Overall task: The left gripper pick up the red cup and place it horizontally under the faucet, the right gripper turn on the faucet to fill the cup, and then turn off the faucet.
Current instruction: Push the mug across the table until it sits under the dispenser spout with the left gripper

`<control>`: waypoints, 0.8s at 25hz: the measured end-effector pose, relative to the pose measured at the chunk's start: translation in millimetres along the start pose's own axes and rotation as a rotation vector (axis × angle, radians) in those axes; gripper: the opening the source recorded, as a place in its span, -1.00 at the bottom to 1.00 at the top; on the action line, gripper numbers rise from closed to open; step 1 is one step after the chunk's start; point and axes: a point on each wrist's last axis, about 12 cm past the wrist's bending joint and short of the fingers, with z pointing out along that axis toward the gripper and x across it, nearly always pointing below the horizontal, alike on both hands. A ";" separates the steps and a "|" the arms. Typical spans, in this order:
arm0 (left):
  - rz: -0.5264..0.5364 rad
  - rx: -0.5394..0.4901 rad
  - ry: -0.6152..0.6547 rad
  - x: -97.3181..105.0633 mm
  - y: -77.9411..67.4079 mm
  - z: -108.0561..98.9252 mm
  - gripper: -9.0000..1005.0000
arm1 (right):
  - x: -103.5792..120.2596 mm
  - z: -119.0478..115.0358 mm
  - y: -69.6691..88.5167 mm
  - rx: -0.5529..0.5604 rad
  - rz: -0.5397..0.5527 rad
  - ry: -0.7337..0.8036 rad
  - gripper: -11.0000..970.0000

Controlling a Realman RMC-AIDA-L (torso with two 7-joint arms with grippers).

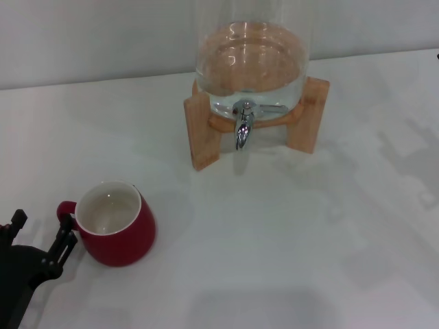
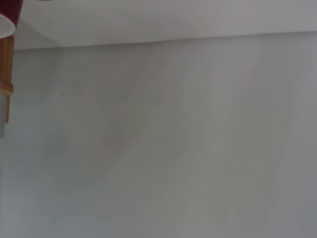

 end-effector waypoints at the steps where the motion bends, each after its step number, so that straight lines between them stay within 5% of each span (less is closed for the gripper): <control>1: 0.000 0.000 0.000 0.0 0.0 0.0 0.60 | 0.0 -0.1 0.0 0.000 0.000 0.000 0.56; 20: 0.002 -0.002 0.002 0.2 1.8 -0.5 0.59 | -0.4 -0.1 0.0 -0.001 -0.001 -0.003 0.56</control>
